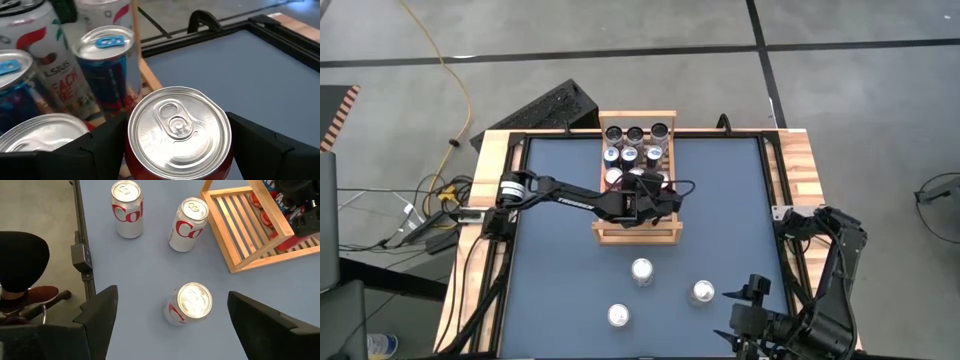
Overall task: Place canned beverage on shelf
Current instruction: Put the orange soda can on the shelf aligned with the other orange soda cans
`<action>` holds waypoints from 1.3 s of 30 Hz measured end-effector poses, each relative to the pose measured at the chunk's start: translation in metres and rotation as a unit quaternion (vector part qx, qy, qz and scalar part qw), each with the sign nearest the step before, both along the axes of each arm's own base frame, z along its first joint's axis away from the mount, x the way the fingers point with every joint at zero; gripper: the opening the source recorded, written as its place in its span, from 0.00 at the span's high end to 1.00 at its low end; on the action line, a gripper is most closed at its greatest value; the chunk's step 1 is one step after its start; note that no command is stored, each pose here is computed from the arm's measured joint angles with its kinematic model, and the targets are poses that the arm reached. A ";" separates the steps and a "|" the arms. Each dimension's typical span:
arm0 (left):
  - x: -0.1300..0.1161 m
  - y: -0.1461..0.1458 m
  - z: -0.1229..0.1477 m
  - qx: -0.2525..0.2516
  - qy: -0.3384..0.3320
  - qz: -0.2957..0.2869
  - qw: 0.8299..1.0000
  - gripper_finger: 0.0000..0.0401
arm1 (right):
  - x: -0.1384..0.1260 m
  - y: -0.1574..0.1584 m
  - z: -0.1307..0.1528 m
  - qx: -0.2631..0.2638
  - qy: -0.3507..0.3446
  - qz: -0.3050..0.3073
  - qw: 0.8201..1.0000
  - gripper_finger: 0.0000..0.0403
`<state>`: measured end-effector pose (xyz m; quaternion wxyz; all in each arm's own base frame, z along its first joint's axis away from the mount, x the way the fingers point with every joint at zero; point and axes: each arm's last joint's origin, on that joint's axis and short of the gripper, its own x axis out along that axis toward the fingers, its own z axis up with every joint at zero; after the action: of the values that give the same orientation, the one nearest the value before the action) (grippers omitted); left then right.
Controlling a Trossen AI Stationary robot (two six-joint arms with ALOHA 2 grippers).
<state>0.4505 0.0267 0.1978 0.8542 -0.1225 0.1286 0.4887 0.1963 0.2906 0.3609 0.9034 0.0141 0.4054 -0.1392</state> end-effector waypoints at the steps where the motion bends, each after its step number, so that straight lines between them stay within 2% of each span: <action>1: 0.000 0.000 0.000 0.001 0.001 -0.003 1.000 0.29 | 0.000 0.000 0.000 0.000 0.000 0.000 1.000 0.14; 5: 0.001 0.002 0.001 0.018 0.024 -0.013 0.999 0.25 | 0.000 0.000 0.000 0.000 0.000 0.000 1.000 0.14; 12: 0.001 0.009 0.000 -0.004 0.025 -0.036 0.999 0.17 | 0.000 0.001 0.000 0.004 -0.002 0.000 1.000 0.14; 19: 0.002 0.008 0.001 -0.001 0.023 -0.040 0.999 0.16 | 0.001 0.002 0.000 0.012 -0.007 0.000 1.000 0.14; 26: 0.006 -0.001 0.005 0.020 0.027 -0.074 0.997 0.16 | 0.001 0.002 0.001 0.012 -0.009 0.000 1.000 0.14; 39: 0.003 0.000 0.007 0.031 0.045 -0.064 0.996 0.16 | 0.002 0.004 0.001 0.020 -0.014 -0.001 1.000 0.14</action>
<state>0.4534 0.0263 0.2051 0.8805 -0.0656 0.1589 0.4417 0.1985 0.2942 0.3617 0.9083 0.0348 0.3956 -0.1314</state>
